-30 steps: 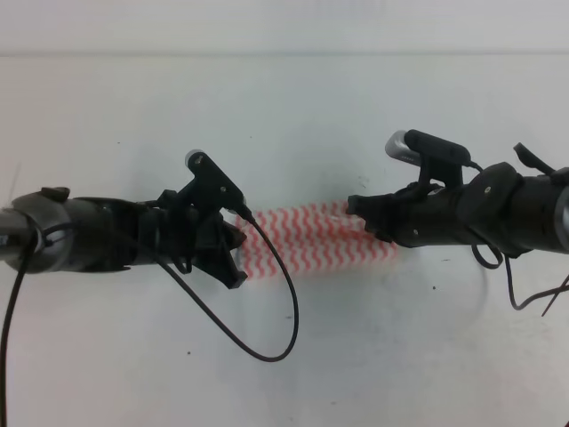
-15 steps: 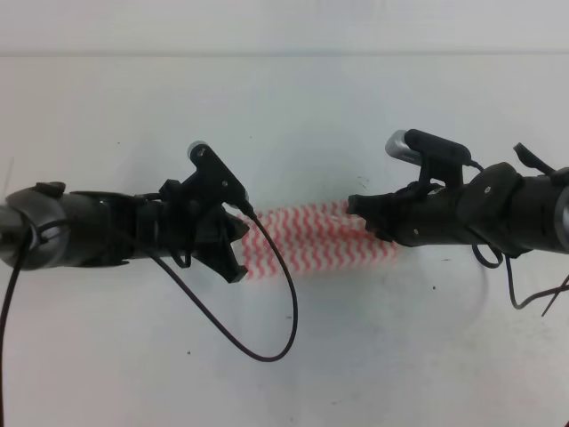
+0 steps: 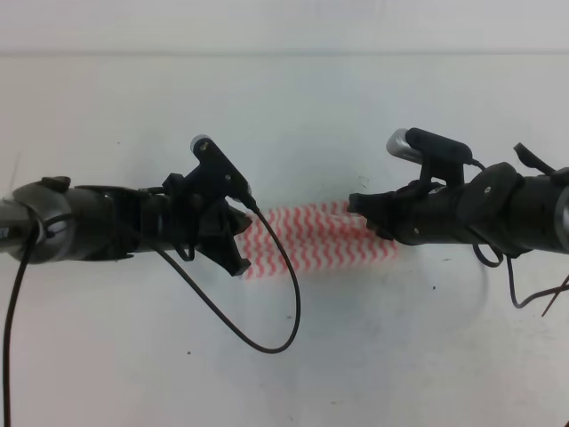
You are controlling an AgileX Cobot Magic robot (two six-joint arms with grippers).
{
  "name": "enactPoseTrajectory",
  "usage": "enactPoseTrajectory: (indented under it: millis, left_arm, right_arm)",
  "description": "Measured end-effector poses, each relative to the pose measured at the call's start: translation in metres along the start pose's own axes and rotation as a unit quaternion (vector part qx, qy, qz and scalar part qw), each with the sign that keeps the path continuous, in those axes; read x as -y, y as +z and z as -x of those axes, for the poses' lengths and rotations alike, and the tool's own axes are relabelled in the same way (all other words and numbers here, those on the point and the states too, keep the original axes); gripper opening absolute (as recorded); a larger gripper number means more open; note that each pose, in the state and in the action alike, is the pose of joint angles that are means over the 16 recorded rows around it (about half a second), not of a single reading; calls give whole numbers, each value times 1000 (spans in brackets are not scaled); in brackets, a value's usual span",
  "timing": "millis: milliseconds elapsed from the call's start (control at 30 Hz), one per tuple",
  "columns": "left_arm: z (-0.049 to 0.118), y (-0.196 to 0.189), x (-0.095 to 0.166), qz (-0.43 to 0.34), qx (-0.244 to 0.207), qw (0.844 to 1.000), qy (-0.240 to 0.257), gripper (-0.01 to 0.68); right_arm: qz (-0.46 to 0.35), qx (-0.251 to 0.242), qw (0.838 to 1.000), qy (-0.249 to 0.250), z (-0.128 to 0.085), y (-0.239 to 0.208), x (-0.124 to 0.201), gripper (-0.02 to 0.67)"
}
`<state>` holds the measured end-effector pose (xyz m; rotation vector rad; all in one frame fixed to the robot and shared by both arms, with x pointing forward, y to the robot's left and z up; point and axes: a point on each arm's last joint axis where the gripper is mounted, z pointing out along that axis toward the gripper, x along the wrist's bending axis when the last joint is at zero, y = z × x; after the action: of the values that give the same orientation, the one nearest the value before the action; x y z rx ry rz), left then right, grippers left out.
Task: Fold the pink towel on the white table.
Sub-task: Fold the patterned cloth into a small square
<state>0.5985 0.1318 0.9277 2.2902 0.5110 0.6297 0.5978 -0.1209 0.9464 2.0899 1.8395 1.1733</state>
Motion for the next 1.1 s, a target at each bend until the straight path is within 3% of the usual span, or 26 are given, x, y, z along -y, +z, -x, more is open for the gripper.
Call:
enactPoseTrajectory:
  millis: [1100]
  left_arm:
    - [-7,3,-1,-10,-18,1000,2,-5]
  right_arm:
    - [3,-3,1000,-2,-3,1,-3,-17]
